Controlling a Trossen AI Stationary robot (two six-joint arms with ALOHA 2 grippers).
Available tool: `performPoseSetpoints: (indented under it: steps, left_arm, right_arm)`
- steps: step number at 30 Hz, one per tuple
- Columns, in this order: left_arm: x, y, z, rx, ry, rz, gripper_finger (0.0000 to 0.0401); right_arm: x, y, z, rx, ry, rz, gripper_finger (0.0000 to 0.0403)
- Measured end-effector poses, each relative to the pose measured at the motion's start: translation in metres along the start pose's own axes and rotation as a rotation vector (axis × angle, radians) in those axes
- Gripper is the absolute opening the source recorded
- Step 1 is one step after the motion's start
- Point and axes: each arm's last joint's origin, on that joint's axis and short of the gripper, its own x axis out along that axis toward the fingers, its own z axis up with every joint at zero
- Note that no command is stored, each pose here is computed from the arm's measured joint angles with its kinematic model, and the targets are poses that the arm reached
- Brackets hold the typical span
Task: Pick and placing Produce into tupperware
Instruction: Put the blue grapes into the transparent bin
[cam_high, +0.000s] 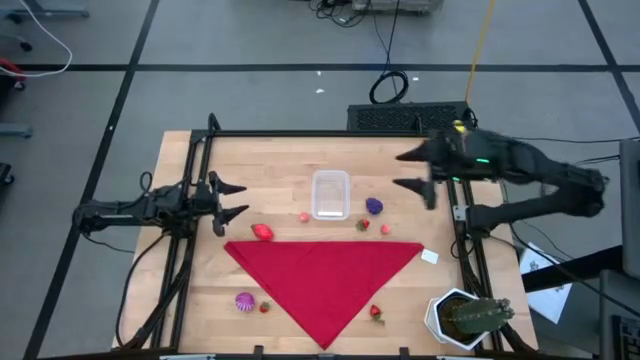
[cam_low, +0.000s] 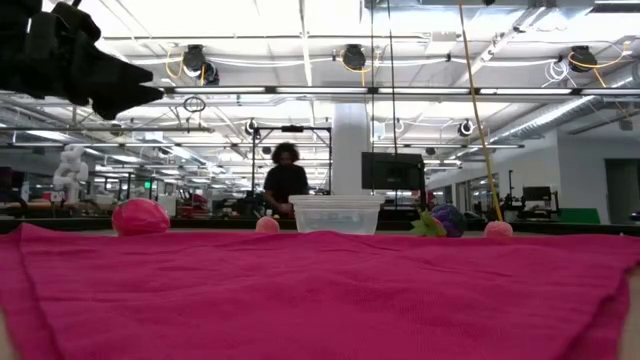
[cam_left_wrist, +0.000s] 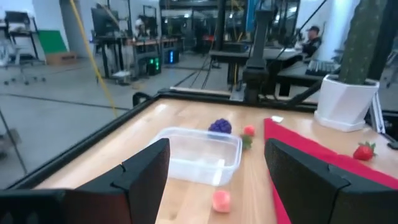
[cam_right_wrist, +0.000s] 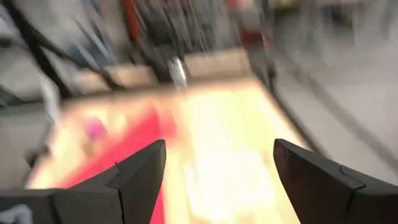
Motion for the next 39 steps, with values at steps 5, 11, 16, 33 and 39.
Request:
performPoseSetpoints:
  steps: [5, 11, 16, 33, 39]
  left_arm:
    - [-0.01, 0.002, 0.009, -0.029, 0.128, 0.009, 0.0271]
    - [-0.015, 0.003, 0.017, -0.068, 0.154, 0.02, 0.0271]
    - [-0.016, 0.003, 0.016, -0.061, 0.16, 0.029, 0.0271]
    - [-0.015, 0.003, 0.017, -0.069, 0.156, 0.032, 0.0271]
    - [-0.015, 0.003, 0.017, -0.069, 0.155, 0.032, 0.0271]
  right_arm:
    - [0.033, 0.006, 0.033, 0.105, 0.294, -0.06, 0.029]
    - [0.065, 0.004, 0.026, 0.176, 0.589, -0.145, 0.029]
    - [0.077, 0.001, 0.012, 0.218, 0.702, -0.193, 0.029]
    - [0.126, -0.017, -0.069, 0.303, 0.848, -0.287, 0.029]
    - [0.145, -0.025, -0.093, 0.387, 0.8, -0.206, 0.029]
